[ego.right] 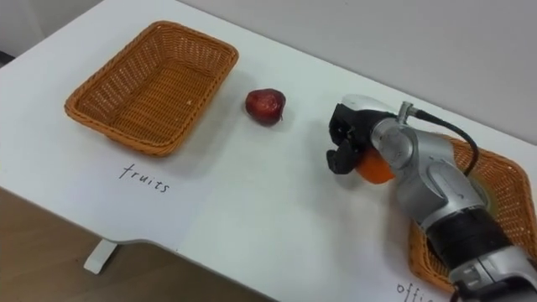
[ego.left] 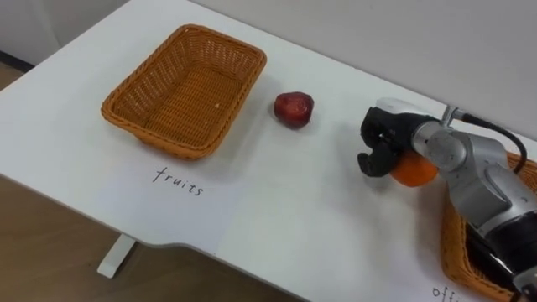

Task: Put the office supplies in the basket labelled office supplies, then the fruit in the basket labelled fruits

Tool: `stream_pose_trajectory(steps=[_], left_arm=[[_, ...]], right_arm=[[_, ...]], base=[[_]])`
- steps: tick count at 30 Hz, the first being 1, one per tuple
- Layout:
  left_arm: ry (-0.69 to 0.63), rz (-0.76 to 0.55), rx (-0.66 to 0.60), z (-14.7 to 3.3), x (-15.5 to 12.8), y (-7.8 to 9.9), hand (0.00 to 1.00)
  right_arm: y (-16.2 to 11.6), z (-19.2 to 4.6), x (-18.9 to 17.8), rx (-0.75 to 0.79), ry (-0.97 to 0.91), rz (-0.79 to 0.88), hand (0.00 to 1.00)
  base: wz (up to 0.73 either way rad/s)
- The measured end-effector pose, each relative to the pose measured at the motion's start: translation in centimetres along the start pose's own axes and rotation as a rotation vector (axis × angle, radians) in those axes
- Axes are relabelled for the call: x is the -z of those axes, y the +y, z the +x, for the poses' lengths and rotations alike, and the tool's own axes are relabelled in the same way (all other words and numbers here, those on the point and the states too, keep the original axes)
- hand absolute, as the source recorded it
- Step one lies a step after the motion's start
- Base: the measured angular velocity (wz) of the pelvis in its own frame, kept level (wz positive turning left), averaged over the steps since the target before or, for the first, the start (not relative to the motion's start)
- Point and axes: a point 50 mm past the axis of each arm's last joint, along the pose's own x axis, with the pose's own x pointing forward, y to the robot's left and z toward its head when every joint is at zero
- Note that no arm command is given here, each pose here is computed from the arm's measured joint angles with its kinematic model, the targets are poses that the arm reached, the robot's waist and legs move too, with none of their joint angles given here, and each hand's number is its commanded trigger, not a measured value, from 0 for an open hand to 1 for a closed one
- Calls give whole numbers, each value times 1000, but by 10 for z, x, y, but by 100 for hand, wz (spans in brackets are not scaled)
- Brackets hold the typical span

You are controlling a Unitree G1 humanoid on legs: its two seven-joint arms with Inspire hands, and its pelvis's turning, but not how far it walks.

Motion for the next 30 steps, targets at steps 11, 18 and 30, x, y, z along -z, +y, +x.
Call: stream_pose_trajectory(steps=[11, 18, 30], left_arm=[[41, 6, -11, -1, 12, -2, 0], [42, 5, -10, -1, 12, -3, 0], [42, 6, -12, -1, 14, -2, 0]], right_arm=[[-12, -7, -16, 58, -63, -4, 100], [-15, -8, -15, 82, -65, 8, 100], [-39, -16, -27, 158, -132, 52, 100]], base=[[0], [0], [7]])
